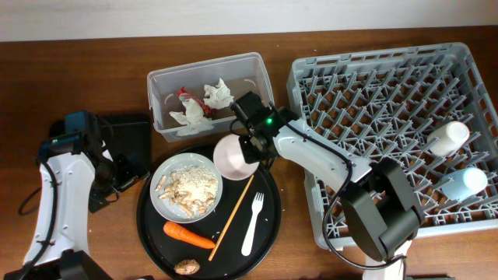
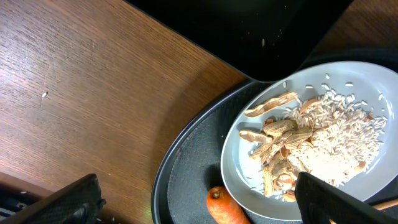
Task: Sort waste into correct bins and load items into the dishwasher rack
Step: 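Place the pink bowl upright in the rack's back corner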
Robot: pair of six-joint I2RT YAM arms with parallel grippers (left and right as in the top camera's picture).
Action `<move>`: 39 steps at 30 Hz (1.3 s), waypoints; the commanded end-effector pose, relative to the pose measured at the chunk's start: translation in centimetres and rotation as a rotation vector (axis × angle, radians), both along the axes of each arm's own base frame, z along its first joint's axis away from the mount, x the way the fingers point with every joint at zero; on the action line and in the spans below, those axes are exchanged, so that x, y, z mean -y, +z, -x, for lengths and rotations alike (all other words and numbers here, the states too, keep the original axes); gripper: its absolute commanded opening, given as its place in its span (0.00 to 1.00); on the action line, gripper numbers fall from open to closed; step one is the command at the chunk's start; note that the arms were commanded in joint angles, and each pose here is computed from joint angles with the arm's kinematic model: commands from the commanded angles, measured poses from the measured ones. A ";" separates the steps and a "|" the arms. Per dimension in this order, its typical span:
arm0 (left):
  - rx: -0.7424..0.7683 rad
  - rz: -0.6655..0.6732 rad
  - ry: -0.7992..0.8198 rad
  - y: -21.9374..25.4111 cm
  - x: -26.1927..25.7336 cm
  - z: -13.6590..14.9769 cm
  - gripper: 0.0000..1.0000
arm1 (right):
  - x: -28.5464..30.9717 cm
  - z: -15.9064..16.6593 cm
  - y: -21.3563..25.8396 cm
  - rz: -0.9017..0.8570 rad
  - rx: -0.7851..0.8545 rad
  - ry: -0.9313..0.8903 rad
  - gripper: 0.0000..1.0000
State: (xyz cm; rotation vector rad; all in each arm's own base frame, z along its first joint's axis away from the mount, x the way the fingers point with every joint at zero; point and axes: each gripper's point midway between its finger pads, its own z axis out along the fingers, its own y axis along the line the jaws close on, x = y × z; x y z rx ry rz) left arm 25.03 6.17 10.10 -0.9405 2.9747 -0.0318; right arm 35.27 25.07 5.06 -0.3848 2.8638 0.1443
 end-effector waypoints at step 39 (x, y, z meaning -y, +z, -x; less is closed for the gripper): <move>0.010 0.000 -0.012 0.2 0.0 0.0 0.99 | 46.0 -8.3 10.7 1.042 0.411 -0.873 0.04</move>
